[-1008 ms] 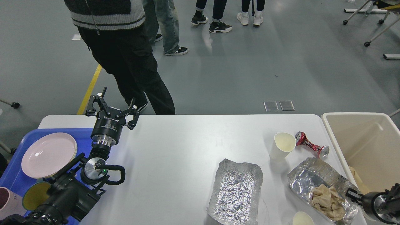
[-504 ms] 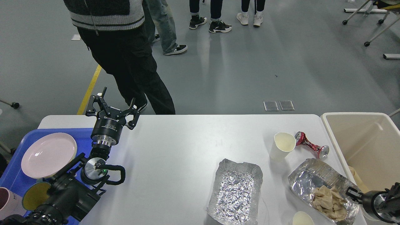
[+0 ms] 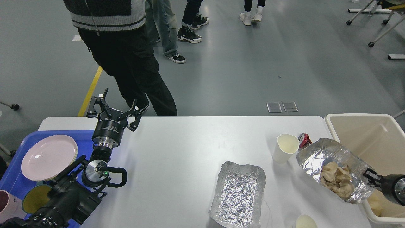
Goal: Tidy desktop
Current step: 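Lift the foil bag and drop it into the beige bin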
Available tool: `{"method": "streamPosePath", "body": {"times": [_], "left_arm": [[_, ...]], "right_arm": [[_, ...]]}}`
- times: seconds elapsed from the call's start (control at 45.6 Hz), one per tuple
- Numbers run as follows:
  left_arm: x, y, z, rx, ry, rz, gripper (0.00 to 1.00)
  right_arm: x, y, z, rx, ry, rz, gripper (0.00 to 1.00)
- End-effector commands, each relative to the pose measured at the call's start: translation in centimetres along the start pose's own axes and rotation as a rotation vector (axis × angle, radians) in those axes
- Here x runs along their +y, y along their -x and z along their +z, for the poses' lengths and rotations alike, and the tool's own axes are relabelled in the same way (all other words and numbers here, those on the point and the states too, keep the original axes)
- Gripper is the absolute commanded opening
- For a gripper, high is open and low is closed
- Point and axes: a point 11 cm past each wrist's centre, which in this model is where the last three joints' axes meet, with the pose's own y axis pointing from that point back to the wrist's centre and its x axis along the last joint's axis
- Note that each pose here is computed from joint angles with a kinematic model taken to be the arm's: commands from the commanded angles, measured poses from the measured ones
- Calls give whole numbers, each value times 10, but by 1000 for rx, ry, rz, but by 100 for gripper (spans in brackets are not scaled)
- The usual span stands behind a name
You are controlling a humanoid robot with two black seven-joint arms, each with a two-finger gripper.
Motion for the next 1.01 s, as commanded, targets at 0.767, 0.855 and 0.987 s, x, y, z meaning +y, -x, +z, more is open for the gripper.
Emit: {"method": "streamPosePath", "body": {"times": [0.767,0.855,0.987], "left_arm": [[0,0,1,-1,1,0,96],[0,0,0,-1,-1,0,96],[0,0,0,-1,-1,0,96]], "right_arm": [[248,-36,-261,577,-570,-488,0],[243,-33,-264,591,-557,-480,0],[226,-39,-254,547,-527,-471,0]]}}
